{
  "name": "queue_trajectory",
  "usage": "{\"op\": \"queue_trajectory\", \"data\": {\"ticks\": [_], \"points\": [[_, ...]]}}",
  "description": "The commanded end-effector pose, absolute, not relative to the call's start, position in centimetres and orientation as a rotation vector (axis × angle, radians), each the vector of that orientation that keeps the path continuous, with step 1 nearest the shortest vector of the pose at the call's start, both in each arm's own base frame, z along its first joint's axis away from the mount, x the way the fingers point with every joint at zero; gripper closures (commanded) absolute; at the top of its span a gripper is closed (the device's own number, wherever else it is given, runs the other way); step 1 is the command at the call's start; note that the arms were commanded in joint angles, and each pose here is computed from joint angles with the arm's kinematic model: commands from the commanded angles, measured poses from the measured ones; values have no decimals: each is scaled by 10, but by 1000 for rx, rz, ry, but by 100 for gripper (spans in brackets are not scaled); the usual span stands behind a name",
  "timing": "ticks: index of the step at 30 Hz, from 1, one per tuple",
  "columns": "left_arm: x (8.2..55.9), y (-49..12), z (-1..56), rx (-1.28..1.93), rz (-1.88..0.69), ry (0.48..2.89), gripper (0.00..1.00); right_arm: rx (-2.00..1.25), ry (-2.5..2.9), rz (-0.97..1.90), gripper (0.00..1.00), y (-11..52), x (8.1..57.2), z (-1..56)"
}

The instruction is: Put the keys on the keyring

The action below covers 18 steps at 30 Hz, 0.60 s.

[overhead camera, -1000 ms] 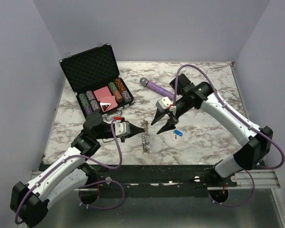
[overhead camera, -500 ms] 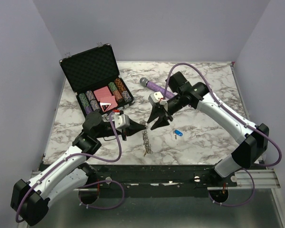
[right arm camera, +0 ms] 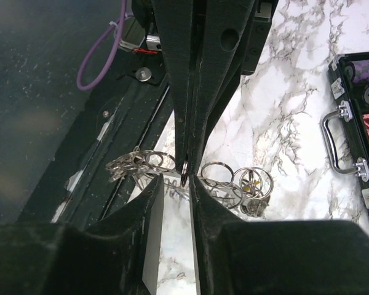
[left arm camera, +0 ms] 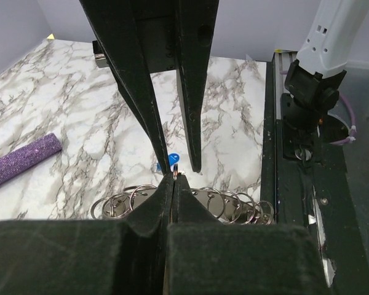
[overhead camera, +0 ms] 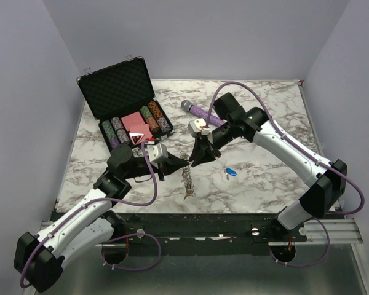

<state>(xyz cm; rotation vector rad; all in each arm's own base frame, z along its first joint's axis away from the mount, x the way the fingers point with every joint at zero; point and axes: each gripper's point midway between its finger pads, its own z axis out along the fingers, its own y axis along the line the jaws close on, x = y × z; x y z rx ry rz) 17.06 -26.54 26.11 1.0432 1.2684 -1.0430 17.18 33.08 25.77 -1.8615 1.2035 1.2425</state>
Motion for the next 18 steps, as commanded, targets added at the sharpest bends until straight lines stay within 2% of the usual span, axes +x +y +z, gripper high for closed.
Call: {"op": "queue_trajectory", "data": {"ticks": [1,11,18], "points": [[179,-262,282,984,-1002,1230,100,-1849,1209,1256,73,342,173,262],[185,-258,283,926,-989,1283,100,-1802,1304,1228,77,349,181,257],[186,-257,286,894,-992,1299,100,-1788,1322,1207,91,350,186,256]]}}
